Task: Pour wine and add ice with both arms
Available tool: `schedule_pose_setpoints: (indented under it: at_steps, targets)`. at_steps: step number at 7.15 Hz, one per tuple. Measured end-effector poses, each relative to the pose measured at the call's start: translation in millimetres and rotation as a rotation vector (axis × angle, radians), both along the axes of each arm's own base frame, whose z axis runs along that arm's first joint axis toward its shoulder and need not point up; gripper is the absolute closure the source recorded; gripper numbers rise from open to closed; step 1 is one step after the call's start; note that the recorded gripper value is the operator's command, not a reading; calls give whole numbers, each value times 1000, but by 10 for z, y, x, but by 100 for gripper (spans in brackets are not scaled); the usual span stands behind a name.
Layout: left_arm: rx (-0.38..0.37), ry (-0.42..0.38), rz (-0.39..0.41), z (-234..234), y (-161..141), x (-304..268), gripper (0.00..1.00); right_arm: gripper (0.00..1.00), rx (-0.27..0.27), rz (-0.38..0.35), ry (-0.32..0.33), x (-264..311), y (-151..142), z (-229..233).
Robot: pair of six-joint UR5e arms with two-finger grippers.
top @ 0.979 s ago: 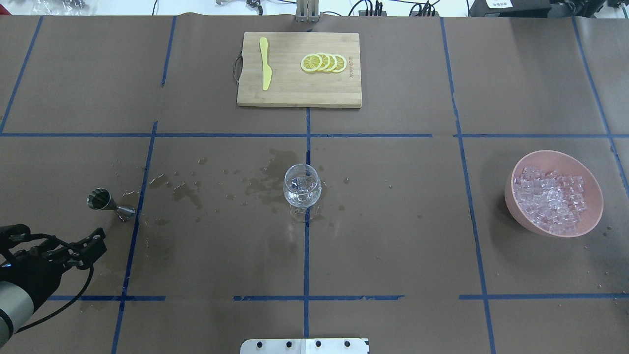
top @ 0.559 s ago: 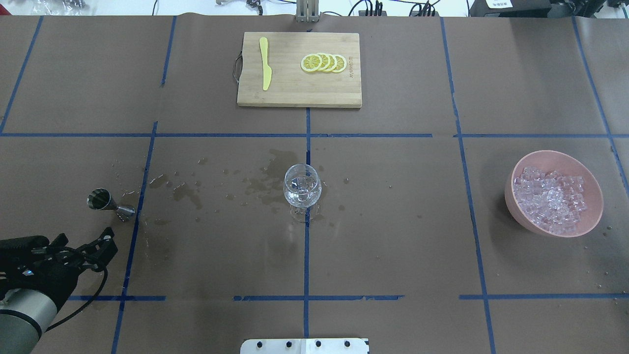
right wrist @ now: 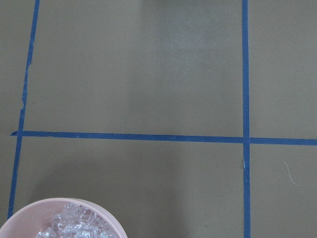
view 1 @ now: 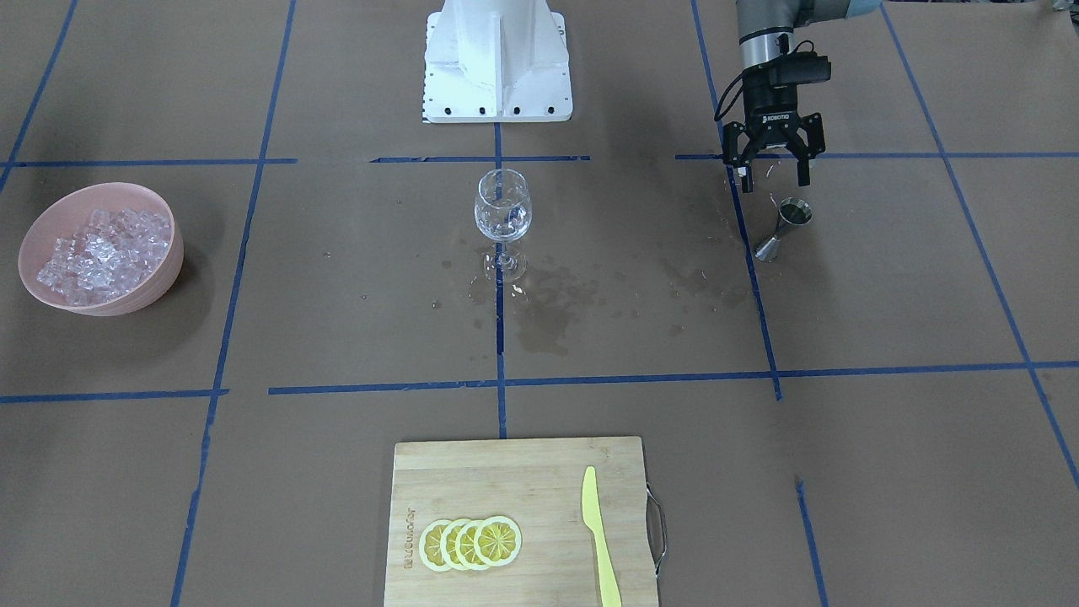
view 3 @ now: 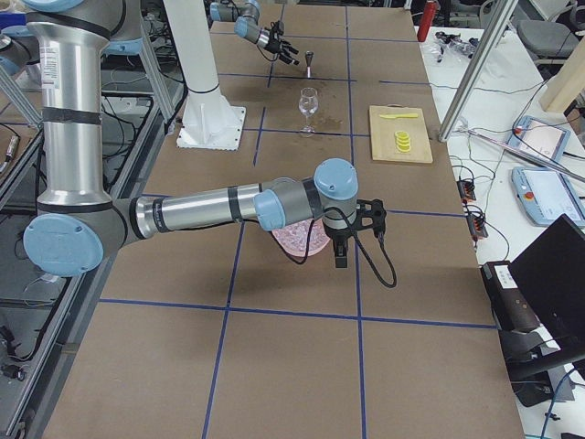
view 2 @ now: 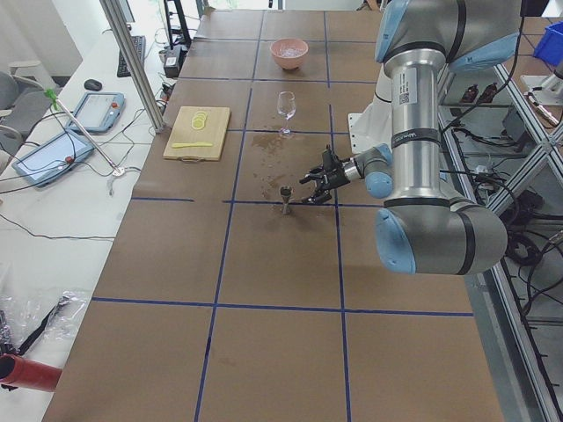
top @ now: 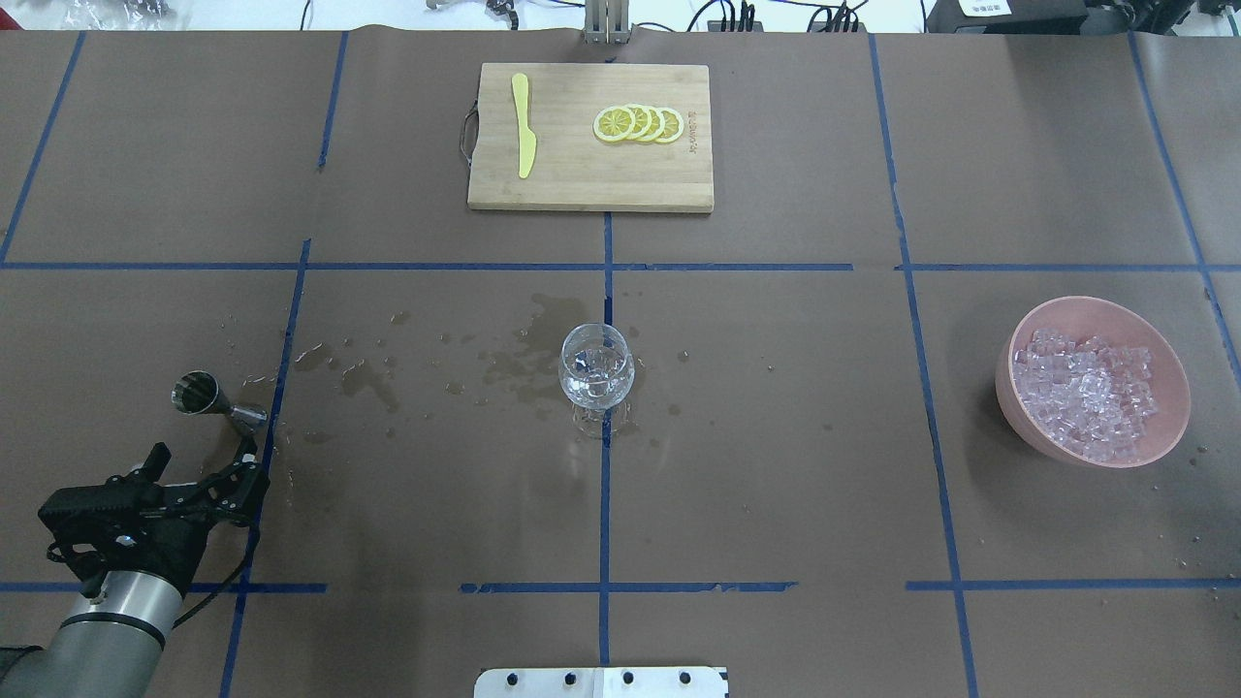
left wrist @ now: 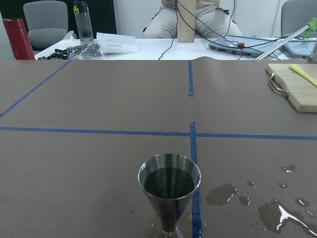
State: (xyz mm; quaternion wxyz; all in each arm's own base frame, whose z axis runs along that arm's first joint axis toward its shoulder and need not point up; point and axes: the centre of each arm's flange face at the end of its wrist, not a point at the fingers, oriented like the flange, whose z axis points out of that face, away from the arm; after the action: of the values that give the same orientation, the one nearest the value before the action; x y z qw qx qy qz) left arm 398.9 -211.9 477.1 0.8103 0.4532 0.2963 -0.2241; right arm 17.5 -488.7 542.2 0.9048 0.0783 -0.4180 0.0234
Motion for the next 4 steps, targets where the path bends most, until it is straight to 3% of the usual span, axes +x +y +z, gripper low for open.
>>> schedule_pose_setpoints:
  at_steps: [4]
  targets:
    - [59,-48,-57,246,-120,269,5,0,-26,18,-25,-91,18,-117]
